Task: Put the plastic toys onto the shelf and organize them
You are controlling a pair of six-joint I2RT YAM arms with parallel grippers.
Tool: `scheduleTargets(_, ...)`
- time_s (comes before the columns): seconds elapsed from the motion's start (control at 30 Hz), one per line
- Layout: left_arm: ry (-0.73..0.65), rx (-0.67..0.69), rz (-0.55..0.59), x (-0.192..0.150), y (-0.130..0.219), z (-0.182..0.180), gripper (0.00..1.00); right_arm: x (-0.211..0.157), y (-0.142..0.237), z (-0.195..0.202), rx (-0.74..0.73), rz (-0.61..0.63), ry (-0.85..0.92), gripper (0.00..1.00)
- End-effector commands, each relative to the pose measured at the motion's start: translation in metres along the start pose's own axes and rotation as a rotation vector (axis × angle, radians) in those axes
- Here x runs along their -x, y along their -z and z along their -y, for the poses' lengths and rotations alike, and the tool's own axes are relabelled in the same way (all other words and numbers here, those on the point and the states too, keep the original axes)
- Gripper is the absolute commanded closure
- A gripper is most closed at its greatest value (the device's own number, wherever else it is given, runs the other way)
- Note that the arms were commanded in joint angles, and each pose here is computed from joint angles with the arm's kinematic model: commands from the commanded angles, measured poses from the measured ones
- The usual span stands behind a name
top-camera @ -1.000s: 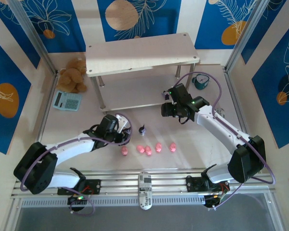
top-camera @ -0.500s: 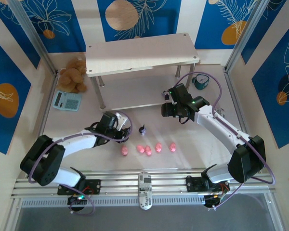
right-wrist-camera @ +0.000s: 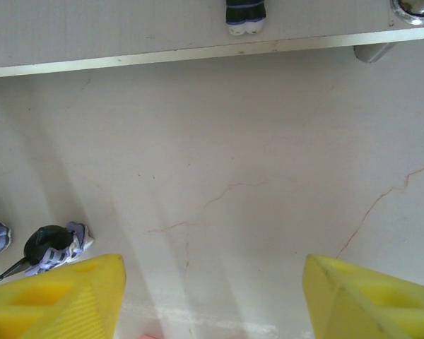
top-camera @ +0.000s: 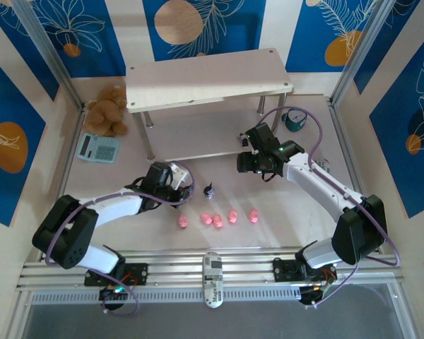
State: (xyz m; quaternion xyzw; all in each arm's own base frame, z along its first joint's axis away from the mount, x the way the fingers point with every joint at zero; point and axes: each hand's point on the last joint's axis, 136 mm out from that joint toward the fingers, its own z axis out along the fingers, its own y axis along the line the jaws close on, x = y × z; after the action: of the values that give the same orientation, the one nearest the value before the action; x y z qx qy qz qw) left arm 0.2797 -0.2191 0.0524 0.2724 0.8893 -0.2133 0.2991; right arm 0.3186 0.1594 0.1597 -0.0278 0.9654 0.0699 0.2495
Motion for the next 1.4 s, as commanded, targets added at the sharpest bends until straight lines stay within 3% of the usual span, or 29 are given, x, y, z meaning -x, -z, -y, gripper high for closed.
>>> scheduleTargets(0.0,-0.026,-0.033,0.047,0.015,0.005,0.004,1.00,0.003,0.003,0.000,0.001,-0.003,-0.024,0.32)
scheduleTargets(0.2,-0.039,-0.011,0.076,0.023,0.015,0.003,1.00,0.004,0.004,0.001,-0.004,0.003,-0.022,0.32)
scheduleTargets(0.4,-0.096,0.056,0.145,0.052,0.035,-0.002,1.00,0.006,0.004,0.000,0.000,0.009,-0.023,0.32)
scheduleTargets(0.6,-0.164,0.191,0.217,0.089,0.042,-0.026,1.00,0.006,0.004,-0.003,0.015,0.011,-0.023,0.32)
scheduleTargets(0.83,-0.158,0.246,0.274,0.125,0.042,-0.056,1.00,0.006,0.010,-0.003,0.023,0.024,-0.023,0.32)
scheduleTargets(1.13,-0.138,0.276,0.300,0.142,0.044,-0.088,1.00,0.006,0.010,-0.005,0.036,0.027,-0.027,0.32)
scheduleTargets(1.37,-0.150,0.233,0.318,0.149,0.036,-0.090,1.00,0.007,0.008,-0.008,0.039,0.017,-0.025,0.32)
